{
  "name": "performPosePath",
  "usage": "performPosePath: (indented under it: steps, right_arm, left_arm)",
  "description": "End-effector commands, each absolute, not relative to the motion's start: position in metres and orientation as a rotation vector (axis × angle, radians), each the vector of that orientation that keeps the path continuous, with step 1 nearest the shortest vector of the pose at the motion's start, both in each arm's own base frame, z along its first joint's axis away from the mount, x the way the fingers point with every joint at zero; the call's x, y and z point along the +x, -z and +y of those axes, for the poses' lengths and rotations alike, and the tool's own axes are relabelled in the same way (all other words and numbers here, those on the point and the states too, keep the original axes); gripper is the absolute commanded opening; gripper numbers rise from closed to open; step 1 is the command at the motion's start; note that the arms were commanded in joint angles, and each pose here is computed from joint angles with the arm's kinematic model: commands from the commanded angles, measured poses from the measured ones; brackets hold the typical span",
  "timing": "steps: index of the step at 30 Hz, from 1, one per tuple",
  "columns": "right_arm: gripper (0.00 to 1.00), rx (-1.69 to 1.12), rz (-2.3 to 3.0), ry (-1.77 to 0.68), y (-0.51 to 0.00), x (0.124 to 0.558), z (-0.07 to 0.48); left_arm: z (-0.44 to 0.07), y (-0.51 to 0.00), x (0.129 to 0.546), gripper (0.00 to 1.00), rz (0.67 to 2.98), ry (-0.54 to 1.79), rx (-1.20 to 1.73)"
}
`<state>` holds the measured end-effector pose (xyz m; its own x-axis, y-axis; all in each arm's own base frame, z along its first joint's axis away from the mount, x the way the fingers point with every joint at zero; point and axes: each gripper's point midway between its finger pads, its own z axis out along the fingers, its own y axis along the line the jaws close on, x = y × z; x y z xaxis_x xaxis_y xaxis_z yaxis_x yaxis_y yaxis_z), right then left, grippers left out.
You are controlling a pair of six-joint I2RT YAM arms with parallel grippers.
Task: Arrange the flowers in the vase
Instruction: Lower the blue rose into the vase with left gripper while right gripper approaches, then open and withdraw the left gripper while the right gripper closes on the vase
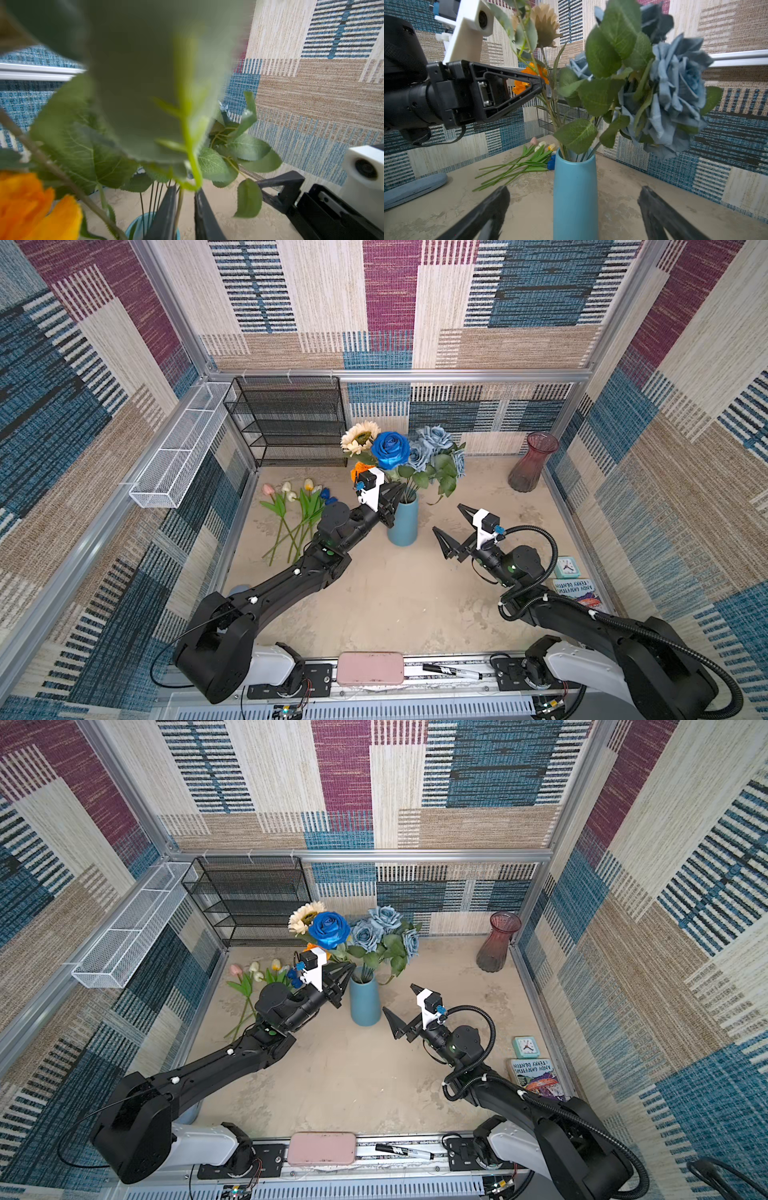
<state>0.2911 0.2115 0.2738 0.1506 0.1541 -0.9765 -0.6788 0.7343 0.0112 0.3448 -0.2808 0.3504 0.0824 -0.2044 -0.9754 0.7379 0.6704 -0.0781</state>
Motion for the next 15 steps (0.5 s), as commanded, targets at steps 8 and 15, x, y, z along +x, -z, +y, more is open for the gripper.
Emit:
performPosePath:
  steps: [8, 15]
  right_arm:
    - [1.0, -0.569, 1.307, -0.667, -0.263, 0.294, 0.227]
    - [1.0, -0.644, 1.319, -0.709, -0.249, 0.302, 0.246]
  left_arm:
    - [-0.275, -0.364, 0.337, 0.3, 1.303, 0.729, 0.521]
    - [-0.261, -0.355, 0.318, 0.58, 1.324, 0.7, 0.541]
